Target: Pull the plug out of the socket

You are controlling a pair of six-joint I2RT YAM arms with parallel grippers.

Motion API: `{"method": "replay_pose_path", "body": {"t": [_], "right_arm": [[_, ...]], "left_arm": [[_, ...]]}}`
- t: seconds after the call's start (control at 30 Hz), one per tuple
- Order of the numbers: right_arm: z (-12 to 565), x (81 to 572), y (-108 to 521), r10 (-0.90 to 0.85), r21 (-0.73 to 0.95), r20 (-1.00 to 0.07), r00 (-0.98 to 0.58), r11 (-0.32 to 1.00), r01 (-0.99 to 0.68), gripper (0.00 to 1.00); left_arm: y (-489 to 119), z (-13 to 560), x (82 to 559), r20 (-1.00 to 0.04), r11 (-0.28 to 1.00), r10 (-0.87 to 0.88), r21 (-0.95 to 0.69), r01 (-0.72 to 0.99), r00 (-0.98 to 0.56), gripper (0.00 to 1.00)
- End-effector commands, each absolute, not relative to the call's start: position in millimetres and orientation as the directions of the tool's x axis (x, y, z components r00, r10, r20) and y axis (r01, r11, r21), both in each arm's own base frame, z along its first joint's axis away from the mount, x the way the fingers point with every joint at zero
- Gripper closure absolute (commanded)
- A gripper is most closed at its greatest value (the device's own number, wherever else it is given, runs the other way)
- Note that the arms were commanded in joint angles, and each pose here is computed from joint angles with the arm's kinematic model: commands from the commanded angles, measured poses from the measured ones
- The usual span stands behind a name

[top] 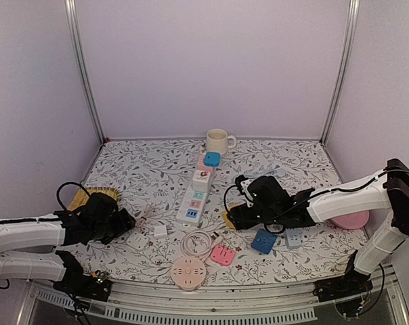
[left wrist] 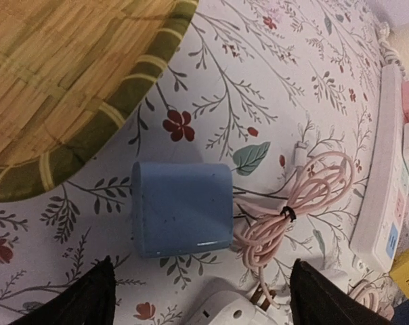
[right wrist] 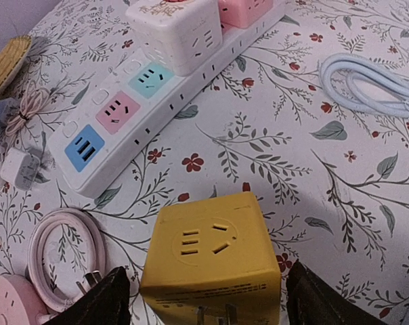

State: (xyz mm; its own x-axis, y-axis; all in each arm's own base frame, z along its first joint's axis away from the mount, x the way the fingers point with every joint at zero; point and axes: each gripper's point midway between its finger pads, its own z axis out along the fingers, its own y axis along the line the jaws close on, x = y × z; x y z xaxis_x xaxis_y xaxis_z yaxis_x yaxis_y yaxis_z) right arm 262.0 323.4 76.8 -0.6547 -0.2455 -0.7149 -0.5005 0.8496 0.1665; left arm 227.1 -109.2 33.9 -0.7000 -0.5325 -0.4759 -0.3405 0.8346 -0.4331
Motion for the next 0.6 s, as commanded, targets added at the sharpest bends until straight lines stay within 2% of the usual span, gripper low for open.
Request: {"method": "replay_pose_path", "body": {"t": [0.0, 0.07, 0.23, 0.37, 0.57], "right_arm": [[106, 276, 324, -0.21, 0.16, -0.767, -0.607, 0.853, -0.497, 0.15], [109, 279, 322, -0.196, 0.164, -0.773, -0.603, 0.857, -0.488, 0.11], [125, 286, 321, -0.149, 0.19, -0.794, -0.59, 0.86, -0.473, 0.03], [146, 293, 325, -0.087, 0.255, -0.813, -0.576, 0.836, -0.486, 0.0], [162, 312, 322, 0.037, 0.376, -0.804, -0.594, 0.805, -0.459, 0.01]], "left_arm": [[-113, 69, 246, -0.544, 0.839, -0.532, -0.443, -0.316, -0.649, 0.06], [-112, 87, 258, -0.596, 0.864, -0.497, -0.405, -0.299, -0.63, 0.03], [-130, 122, 280, -0.662, 0.906, -0.409, -0.378, -0.192, -0.628, 0.04], [-151, 143, 293, -0.696, 0.922, -0.35, -0.375, -0.098, -0.627, 0.05], [-196, 159, 313, -0.723, 0.944, -0.213, -0.327, 0.054, -0.657, 0.05]]}}
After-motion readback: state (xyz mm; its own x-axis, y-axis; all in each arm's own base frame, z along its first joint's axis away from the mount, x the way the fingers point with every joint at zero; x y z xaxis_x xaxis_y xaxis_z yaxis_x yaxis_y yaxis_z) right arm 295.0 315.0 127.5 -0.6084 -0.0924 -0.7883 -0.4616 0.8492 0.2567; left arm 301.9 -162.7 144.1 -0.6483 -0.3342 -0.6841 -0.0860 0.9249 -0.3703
